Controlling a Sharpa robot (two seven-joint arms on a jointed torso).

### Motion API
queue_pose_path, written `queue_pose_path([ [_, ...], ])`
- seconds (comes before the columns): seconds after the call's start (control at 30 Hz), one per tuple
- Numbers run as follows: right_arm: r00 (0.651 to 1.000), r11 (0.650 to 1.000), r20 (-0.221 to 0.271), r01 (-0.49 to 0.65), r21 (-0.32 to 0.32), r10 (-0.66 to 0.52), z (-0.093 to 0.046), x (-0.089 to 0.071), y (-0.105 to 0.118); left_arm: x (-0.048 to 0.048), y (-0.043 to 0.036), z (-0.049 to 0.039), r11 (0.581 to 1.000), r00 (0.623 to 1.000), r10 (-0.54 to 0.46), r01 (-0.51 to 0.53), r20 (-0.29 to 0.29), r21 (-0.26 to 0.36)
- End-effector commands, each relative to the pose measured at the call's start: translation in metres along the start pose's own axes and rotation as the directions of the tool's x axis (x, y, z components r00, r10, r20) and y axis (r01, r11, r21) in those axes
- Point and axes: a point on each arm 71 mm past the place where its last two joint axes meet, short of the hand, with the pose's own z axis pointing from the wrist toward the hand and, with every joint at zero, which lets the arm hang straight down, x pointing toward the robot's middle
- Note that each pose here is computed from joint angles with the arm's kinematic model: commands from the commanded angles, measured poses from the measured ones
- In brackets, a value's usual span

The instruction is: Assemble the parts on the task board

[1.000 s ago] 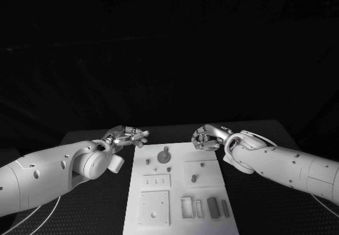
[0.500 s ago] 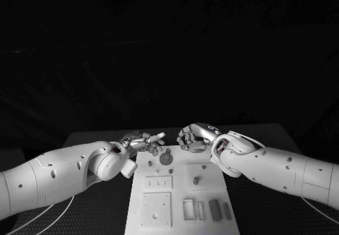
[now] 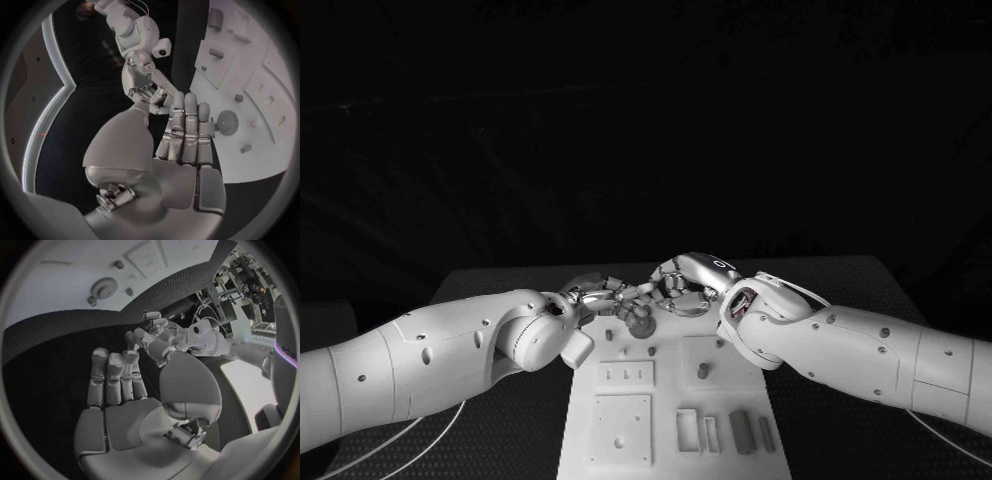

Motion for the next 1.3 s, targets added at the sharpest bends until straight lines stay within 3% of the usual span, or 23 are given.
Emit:
queue_pose_path([
  [0.03,1.000,1.000,0.011,-0.007,-0.002,0.007,0.001,0.000,0.003,0.0031,-0.0012,0.0007,1.000,1.000,0.008,-0.008,-0.006,-0.003],
  [1.3,0.999,0.999,-0.031,-0.032,-0.035,0.031,0.005,0.008,0.019,-0.0001,-0.0006,0.0008,1.000,1.000,0.014,-0.014,0.012,-0.007],
])
